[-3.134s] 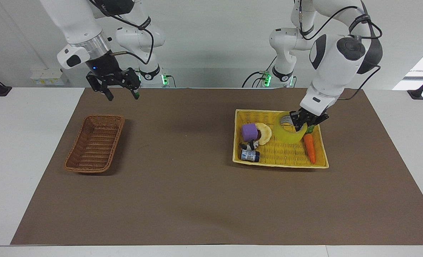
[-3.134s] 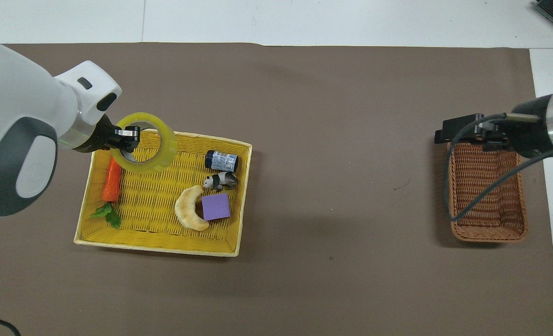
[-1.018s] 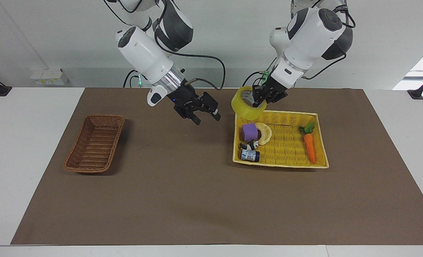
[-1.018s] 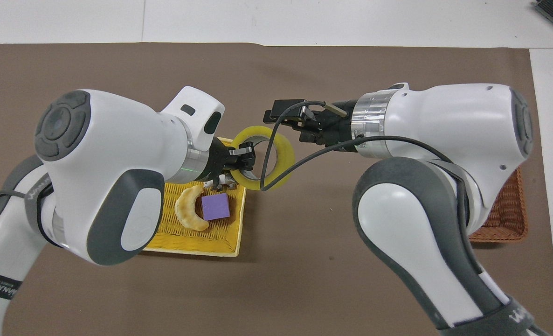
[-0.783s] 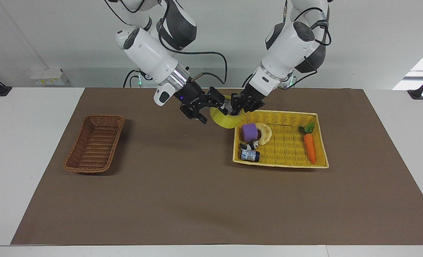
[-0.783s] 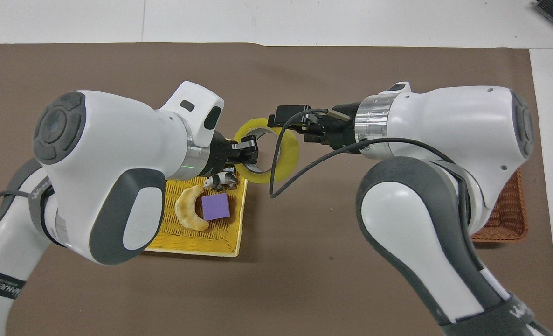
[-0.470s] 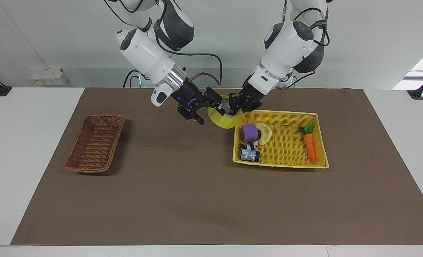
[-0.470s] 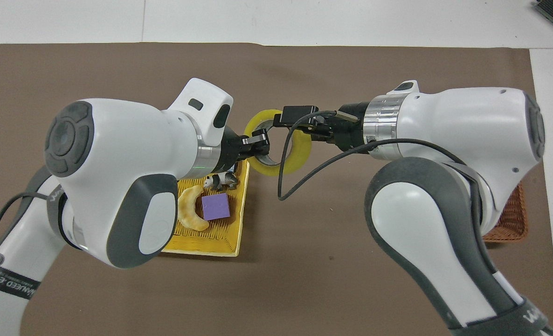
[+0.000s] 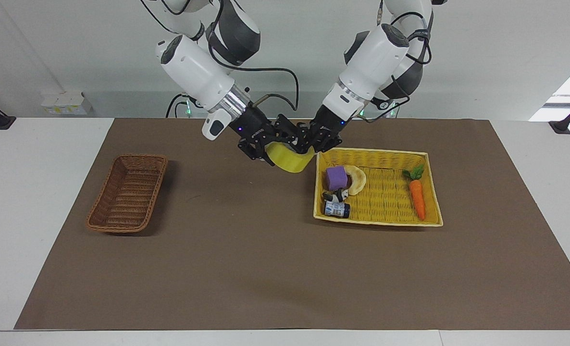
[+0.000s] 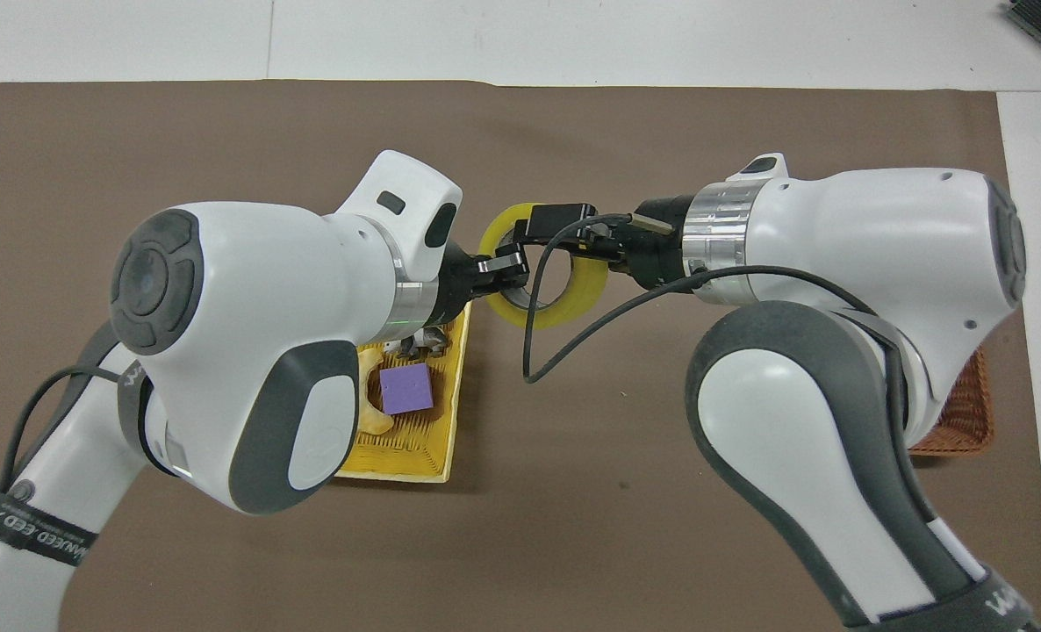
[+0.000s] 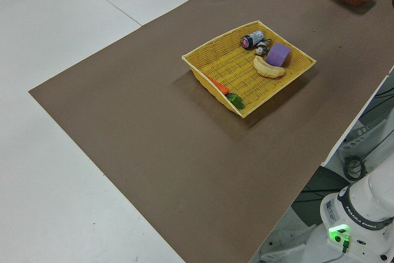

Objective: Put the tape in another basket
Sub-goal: 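Carry the tape with the right gripper while the left gripper withdraws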

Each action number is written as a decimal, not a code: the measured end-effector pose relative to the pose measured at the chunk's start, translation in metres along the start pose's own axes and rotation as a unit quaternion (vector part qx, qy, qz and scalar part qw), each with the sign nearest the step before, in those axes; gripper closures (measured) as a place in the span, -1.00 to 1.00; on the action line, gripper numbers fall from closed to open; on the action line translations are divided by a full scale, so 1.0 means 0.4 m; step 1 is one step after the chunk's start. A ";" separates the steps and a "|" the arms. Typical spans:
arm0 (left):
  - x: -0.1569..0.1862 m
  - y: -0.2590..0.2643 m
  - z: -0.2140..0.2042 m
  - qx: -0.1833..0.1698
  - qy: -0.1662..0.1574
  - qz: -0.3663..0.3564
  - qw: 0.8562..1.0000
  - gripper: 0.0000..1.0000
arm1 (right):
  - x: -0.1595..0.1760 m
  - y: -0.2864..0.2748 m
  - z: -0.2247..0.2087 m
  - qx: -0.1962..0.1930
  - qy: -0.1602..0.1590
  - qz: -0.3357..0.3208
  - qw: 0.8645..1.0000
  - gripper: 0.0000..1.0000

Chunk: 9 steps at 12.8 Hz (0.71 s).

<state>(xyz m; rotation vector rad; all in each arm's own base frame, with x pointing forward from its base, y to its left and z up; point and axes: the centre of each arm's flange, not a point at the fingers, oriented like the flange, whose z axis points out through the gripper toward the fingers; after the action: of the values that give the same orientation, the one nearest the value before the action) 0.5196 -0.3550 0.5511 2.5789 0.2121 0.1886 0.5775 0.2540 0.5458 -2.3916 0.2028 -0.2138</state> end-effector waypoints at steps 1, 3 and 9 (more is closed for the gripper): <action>0.003 0.000 -0.002 -0.002 0.004 0.000 1.000 0.55 | 0.002 0.005 0.000 -0.001 0.000 0.002 1.000 -0.67; 0.003 0.001 0.003 -0.002 0.003 0.000 1.000 0.55 | 0.001 0.004 0.000 -0.001 0.000 0.001 1.000 -0.19; 0.027 0.002 -0.047 -0.013 0.019 -0.010 1.000 -0.37 | 0.022 0.051 0.000 -0.008 0.001 0.016 1.000 0.77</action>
<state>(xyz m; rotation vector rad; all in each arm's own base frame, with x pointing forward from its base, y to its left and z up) 0.5271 -0.3443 0.5684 2.5486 0.2467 0.2313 0.5844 0.2375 0.5328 -2.4031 0.2452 -0.1999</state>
